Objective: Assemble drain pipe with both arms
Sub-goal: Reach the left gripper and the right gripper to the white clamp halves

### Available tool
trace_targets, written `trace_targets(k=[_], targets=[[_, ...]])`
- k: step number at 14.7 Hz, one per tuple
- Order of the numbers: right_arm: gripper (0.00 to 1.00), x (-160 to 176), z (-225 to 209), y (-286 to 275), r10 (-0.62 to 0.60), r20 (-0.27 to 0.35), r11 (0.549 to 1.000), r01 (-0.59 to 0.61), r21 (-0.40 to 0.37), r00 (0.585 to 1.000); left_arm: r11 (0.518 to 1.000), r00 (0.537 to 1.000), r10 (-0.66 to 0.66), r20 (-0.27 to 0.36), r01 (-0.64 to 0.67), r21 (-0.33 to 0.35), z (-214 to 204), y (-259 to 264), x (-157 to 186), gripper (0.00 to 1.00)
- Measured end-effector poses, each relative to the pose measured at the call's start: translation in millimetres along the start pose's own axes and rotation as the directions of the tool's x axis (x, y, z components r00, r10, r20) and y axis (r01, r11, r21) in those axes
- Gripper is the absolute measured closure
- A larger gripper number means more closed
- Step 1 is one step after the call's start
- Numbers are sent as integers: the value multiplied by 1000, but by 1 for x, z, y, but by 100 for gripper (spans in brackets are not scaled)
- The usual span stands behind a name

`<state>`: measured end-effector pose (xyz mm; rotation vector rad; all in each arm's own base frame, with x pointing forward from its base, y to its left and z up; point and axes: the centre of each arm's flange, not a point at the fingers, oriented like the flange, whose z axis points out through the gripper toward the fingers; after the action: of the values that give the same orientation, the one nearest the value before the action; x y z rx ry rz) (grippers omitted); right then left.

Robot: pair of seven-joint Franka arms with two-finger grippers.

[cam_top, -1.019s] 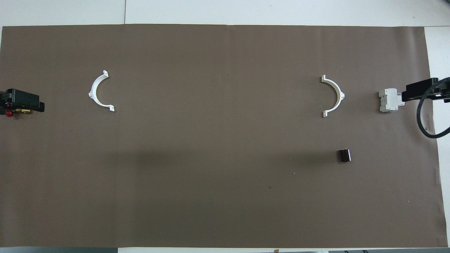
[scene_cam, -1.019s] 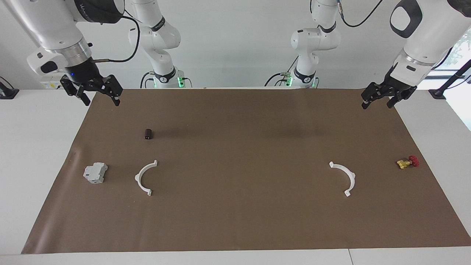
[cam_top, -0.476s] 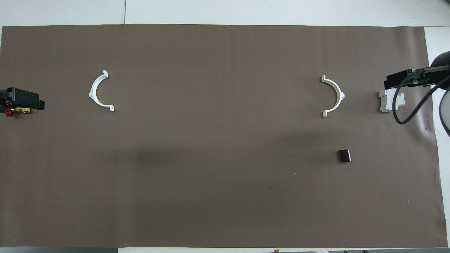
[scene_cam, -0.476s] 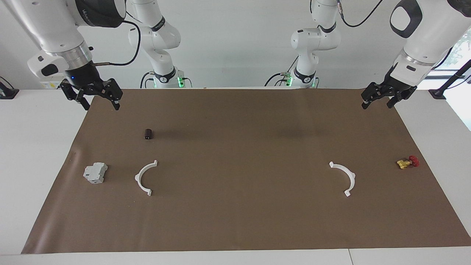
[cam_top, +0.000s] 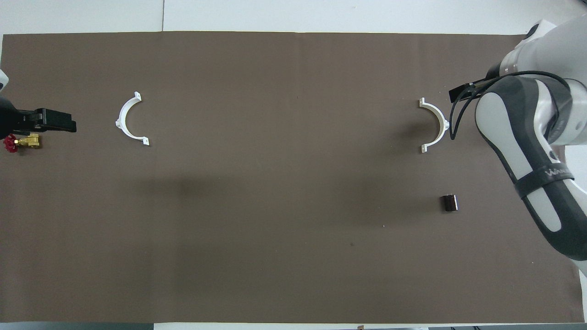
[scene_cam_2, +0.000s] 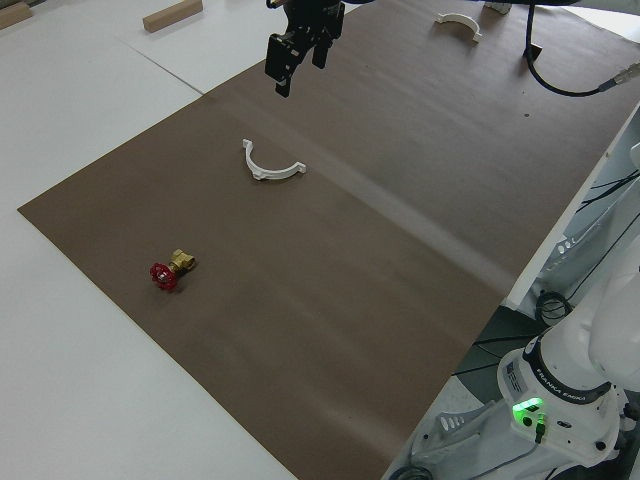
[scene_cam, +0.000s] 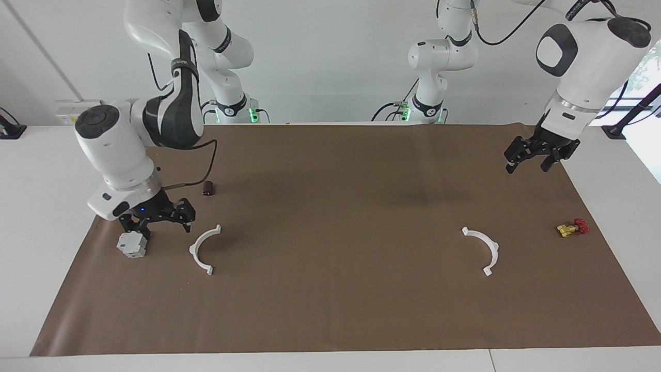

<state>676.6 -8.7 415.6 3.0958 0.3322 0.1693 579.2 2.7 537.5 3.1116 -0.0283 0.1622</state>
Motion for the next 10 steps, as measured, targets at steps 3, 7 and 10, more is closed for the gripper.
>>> trace_targets(k=[3, 7, 10], targets=[[3, 1, 49, -6, -40, 28, 999, 40, 9, 999, 1000, 1000, -2, -4, 2, 5, 53, -2, 20, 0], [15, -13, 88, -3, -48, 28, 999, 47, 21, 998, 1000, 1000, 0, -7, 0, 16, 113, -3, 39, 0], [24, -24, 103, -3, -36, 46, 999, 34, 35, 998, 1000, 1000, 0, -9, 1, 20, 146, -5, 46, 0]])
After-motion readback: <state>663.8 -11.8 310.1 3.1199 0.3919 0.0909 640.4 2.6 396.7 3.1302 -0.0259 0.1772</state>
